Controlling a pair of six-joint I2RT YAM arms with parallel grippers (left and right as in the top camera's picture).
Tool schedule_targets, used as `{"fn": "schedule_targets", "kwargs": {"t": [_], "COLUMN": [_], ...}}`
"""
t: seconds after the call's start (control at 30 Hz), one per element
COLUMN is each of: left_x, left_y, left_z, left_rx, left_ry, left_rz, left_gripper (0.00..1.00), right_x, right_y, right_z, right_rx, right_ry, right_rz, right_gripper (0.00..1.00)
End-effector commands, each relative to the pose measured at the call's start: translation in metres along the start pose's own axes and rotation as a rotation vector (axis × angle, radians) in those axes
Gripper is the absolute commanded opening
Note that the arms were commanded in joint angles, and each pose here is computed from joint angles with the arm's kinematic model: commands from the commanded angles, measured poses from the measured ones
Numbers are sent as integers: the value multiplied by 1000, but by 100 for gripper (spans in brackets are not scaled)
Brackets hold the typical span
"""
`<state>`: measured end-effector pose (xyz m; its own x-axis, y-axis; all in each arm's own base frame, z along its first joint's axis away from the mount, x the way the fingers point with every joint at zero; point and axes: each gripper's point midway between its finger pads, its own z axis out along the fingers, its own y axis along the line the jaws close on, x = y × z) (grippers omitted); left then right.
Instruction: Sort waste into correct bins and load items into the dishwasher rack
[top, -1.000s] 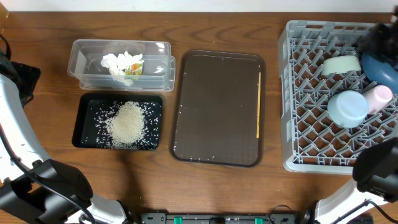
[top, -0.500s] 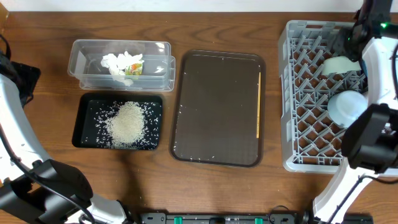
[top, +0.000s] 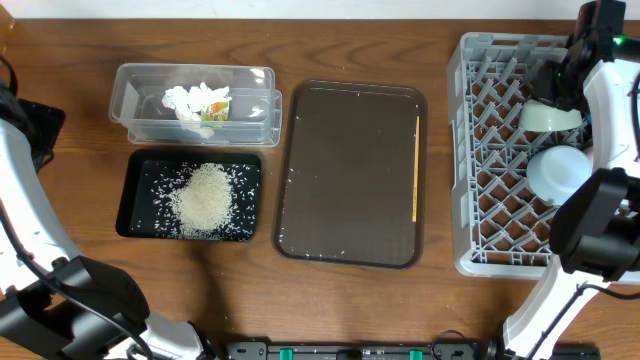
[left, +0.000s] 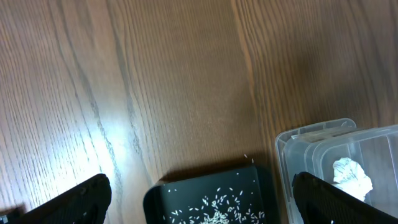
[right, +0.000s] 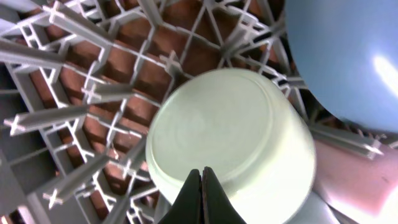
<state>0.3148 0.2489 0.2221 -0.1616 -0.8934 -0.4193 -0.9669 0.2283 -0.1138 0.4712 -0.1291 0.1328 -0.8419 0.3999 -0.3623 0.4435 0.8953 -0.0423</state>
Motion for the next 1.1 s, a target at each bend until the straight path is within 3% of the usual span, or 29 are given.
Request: {"fn": "schedule_targets", "kwargs": {"t": [0.0,0.27,0.7,1.07], "left_x": [-1,-1,-1,-1], "left_y": [2,2,2,2], "left_z": [2,2,2,2], "left_rx": [-9,-9,-10,-10], "left_ry": [0,0,0,0], "left_rz": [0,1,0,0], "left_gripper": [95,95,95,95], "right_x": [-4,10,-32,-5], "right_y": [-18,-27,0,-6], "right_z": [-21,-22,-19,14], "right_rx": [69,117,-26,14], "right_ry": [-37,16,-144,-7], "right_rz": [40,35,61,9], "right_gripper": [1,1,2,1]}}
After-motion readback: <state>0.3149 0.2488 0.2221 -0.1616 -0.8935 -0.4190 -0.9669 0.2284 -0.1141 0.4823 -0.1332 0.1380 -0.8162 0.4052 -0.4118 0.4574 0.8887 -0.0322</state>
